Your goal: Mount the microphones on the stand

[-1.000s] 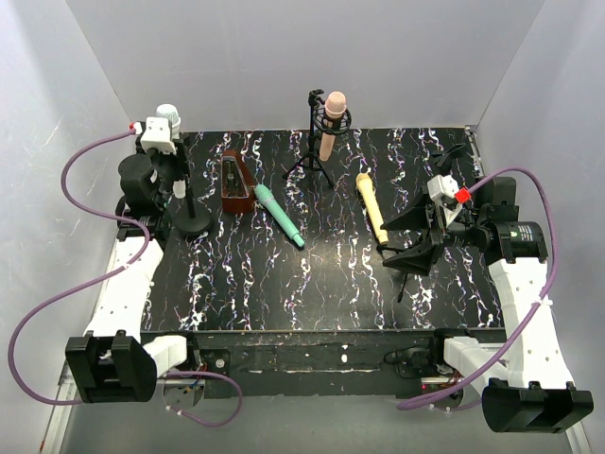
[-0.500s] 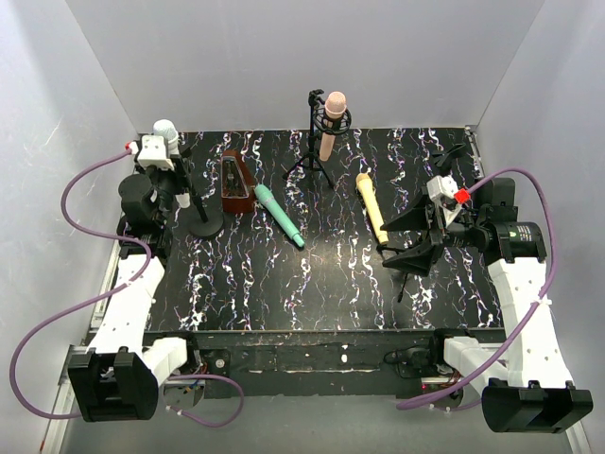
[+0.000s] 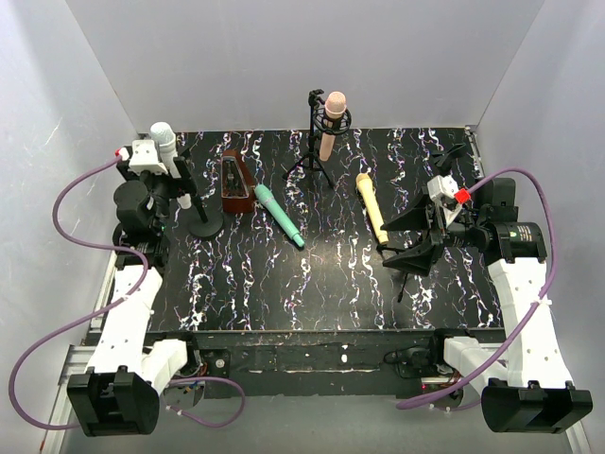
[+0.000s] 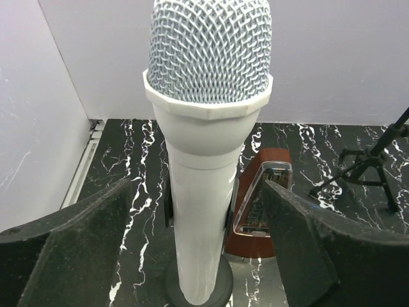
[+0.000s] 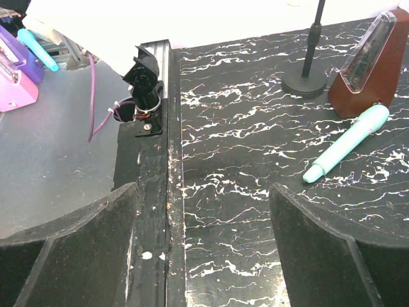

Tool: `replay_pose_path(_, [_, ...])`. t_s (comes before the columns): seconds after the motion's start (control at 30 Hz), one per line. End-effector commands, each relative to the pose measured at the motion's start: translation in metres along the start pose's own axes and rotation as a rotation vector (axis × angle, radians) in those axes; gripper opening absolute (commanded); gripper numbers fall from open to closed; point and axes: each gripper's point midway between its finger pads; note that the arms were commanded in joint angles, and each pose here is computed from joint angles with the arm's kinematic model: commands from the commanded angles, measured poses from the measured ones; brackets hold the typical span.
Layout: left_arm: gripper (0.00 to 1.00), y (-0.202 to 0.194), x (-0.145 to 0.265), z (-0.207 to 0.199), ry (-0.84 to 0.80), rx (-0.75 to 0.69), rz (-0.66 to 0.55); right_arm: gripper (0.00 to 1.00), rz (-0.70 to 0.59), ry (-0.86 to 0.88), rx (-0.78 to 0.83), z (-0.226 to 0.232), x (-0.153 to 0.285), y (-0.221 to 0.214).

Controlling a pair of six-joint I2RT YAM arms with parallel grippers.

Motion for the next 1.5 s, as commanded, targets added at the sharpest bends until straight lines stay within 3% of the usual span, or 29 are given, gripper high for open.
replay_pose_path(0.0, [0.87, 0.005, 0.012, 0.005, 0.027, 0.042, 0.006, 0.89, -0.021, 0.021, 0.021, 0.006, 0.000, 0.005])
replay_pose_path(0.13, [0.98, 0.008, 0.018, 0.003, 0.024, 0.066, 0.020, 0.89, -0.021, 0.019, 0.016, 0.005, 0.000, 0.005])
replay_pose_path(0.6, [0.98, 0.027, 0.058, -0.028, -0.086, 0.126, 0.108, 0.89, 0.006, -0.038, 0.033, 0.001, 0.005, 0.005])
replay_pose_path(1.13, [0.98, 0.037, 0.131, -0.045, -0.177, 0.143, 0.185, 0.91, 0.161, -0.169, 0.068, 0.018, 0.019, -0.011])
replay_pose_path(1.47, [0.98, 0.044, 0.176, -0.097, -0.517, 0.163, 0.143, 0.93, 0.137, -0.299, 0.047, 0.013, 0.035, -0.006])
Point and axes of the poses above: each gripper's point midway between its finger pads, its own x axis back along the fingers, its own z axis along the line the jaws close on, y = z × x, and after that the axes turned 8 degrees about -x, right-handed
